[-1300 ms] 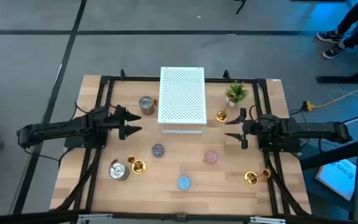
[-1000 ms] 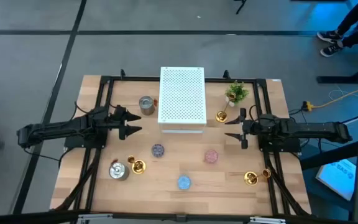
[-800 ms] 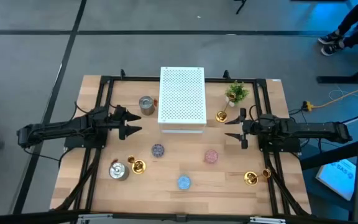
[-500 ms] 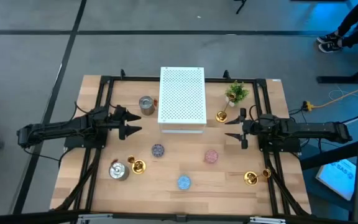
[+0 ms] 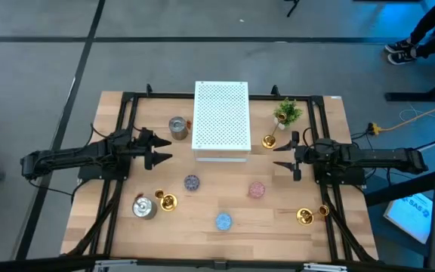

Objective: Pick & Place candle stick holders

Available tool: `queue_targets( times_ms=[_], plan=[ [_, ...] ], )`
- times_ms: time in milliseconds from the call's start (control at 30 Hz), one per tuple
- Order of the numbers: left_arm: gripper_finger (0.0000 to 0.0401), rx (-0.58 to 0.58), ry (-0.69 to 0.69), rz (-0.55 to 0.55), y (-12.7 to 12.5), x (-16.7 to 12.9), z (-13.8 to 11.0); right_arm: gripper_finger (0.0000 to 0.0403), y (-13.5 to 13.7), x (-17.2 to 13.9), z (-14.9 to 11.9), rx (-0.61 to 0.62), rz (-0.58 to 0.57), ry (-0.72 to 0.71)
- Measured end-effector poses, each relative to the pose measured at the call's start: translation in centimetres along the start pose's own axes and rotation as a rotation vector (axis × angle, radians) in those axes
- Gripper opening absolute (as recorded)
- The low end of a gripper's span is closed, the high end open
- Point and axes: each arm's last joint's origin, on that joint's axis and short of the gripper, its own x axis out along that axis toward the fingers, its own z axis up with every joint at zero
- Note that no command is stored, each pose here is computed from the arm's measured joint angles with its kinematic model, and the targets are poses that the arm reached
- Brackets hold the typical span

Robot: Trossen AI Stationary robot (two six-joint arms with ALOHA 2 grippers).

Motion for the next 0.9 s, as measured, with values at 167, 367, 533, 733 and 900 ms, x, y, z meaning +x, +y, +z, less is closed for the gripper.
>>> queue_targets(
  times_ms=[167, 367, 533, 733, 900],
  plan=[
    [0.0400, 0.000, 0.000, 0.001, 0.0, 0.0, 0.0, 0.0232, 0.0, 0.0, 0.0, 0.000, 0.000, 0.000],
    [0.0400, 0.000, 0.000, 0.000, 0.0, 0.0, 0.0, 0.0232, 0.0, 0.0, 0.0, 0.000, 0.000, 0.000],
    [0.0400, 0.000, 0.000, 0.000, 0.0, 0.0, 0.0, 0.0232, 0.0, 0.0, 0.1, -0.002, 0.000, -0.005],
    [0.0400, 0.000, 0.000, 0.000, 0.0, 0.0, 0.0, 0.0232, 0.2, 0.0, 0.3, 0.232, 0.070, -0.030],
    [0.0400, 0.000, 0.000, 0.000, 0.0, 0.0, 0.0, 0.0232, 0.2, -0.1, 1.2, 0.421, 0.125, -0.116]
  ],
)
